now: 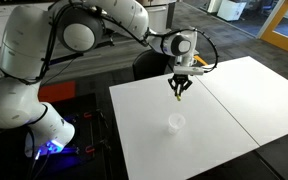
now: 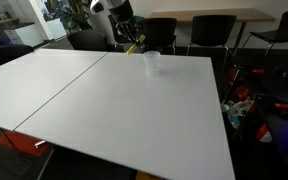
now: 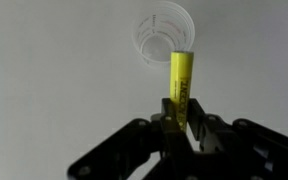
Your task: Put the yellow marker inside the clear cup then take it out of the cup
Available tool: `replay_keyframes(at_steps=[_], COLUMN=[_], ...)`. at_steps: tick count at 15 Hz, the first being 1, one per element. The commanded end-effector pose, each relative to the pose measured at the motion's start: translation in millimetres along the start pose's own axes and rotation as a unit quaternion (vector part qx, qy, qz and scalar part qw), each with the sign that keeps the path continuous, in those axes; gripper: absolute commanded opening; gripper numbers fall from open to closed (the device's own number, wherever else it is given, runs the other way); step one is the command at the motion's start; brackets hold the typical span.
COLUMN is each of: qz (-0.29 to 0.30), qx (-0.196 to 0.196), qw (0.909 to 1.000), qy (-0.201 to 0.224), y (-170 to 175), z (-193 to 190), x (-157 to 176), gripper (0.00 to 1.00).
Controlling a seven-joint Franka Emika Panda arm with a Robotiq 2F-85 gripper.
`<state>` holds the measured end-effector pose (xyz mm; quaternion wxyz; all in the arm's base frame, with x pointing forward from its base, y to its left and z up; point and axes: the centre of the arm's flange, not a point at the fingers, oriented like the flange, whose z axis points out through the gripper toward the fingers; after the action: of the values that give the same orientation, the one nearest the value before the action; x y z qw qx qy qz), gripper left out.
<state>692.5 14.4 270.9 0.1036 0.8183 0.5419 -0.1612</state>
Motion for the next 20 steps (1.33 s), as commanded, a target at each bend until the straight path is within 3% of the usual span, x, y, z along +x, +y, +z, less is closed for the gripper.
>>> replay_keyframes(at_steps=[1, 3, 4, 9, 13, 20], qz=[-0.001, -0.003, -0.003, -0.030, -0.066, -0.112], qx=[0.001, 0.003, 0.004, -0.044, -0.059, -0.020], qw=[1.0000, 1.0000, 1.0000, 0.9945, 0.9846, 0.9596], qy=[0.000, -0.001, -0.001, -0.090, -0.151, -0.257], y=[0.0, -1.0, -1.1, -10.7, -15.8, -39.6], z=[1.9, 5.5, 6.0, 10.9, 21.0, 35.3], x=[0.9, 3.9, 4.4, -11.5, -18.1, -18.2], gripper=[0.20, 0.20, 0.05, 0.05, 0.05, 0.05])
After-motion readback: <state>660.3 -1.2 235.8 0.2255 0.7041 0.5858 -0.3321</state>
